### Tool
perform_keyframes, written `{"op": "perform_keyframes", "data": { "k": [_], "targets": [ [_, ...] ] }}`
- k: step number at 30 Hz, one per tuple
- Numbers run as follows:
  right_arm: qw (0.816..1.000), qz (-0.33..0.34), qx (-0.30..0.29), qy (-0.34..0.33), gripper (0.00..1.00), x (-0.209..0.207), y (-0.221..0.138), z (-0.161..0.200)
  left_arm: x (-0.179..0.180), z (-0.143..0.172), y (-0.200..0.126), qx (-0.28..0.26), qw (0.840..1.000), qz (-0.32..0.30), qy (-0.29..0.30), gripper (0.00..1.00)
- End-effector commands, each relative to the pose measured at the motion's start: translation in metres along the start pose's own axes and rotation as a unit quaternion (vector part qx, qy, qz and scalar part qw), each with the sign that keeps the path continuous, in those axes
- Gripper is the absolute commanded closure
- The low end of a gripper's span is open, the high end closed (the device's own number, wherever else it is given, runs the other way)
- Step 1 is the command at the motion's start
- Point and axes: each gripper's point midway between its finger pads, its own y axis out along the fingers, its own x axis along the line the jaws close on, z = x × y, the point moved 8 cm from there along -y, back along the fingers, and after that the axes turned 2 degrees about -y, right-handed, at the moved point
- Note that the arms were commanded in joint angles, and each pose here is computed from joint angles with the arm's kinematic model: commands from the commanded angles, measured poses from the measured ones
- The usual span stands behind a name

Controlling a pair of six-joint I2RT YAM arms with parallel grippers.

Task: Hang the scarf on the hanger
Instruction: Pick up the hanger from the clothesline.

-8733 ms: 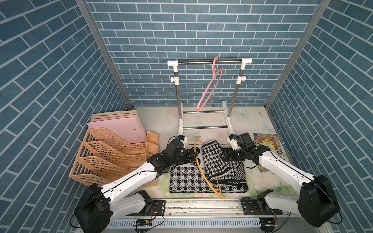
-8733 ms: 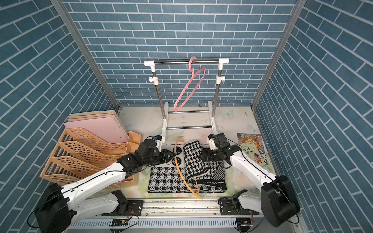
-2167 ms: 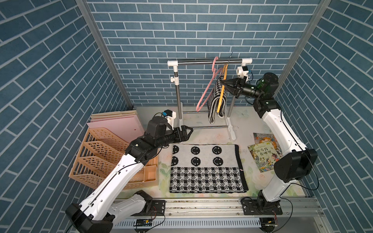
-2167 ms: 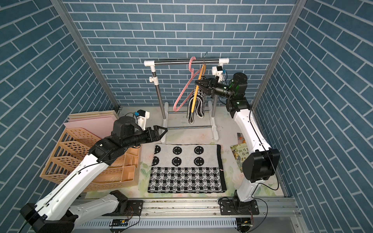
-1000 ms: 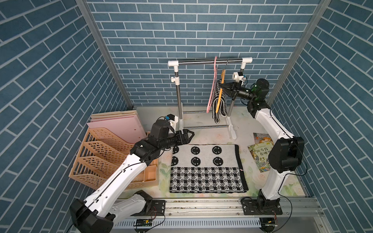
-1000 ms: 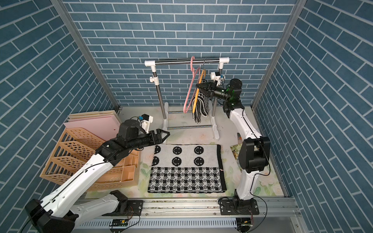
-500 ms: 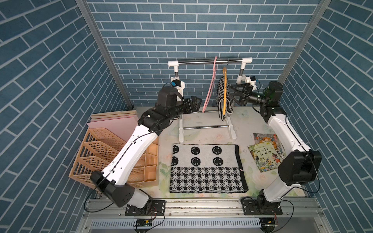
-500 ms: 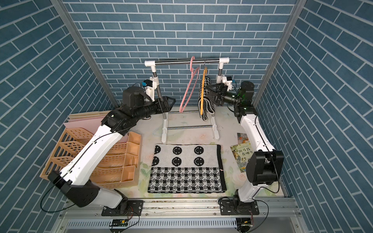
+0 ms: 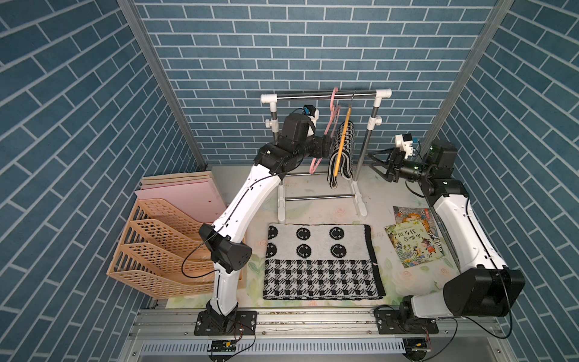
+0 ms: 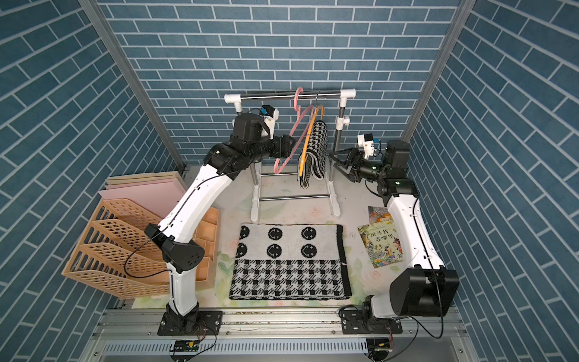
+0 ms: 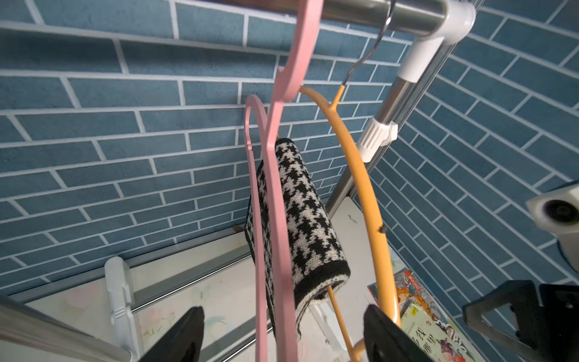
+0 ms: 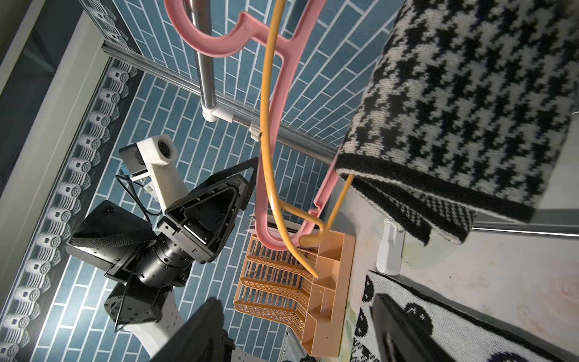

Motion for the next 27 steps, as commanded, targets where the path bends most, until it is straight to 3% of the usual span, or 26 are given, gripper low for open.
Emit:
{"op": "perform_keyframes", "data": {
  "k": [1, 7, 12, 20, 27],
  "targets": [
    [1.0, 0.0, -0.002, -0.031, 0.22, 0.009, -0.007, 0.007, 0.001, 0.004, 0.01, 0.002, 0.999, -0.023, 0.024, 0.25],
    [0.999, 0.002, -0.003, -0.031, 0.24, 0.01, -0.009, 0.009, 0.011, 0.018, 0.026, 0.022, 0.996, -0.077, 0.03, 0.62],
    [1.0, 0.005, -0.003, -0.025, 0.25, 0.005, -0.009, 0.014, 0.014, 0.016, 0.022, 0.011, 0.994, -0.105, 0.033, 1.0],
    [1.0, 0.007, 0.002, -0.02, 0.26, -0.002, -0.009, 0.021, 0.006, -0.002, -0.001, -0.056, 0.993, -0.105, 0.027, 1.0],
    [1.0, 0.01, 0.003, -0.015, 0.27, -0.008, -0.008, 0.024, 0.003, -0.009, -0.06, -0.107, 0.991, -0.08, -0.005, 1.0]
  ]
}}
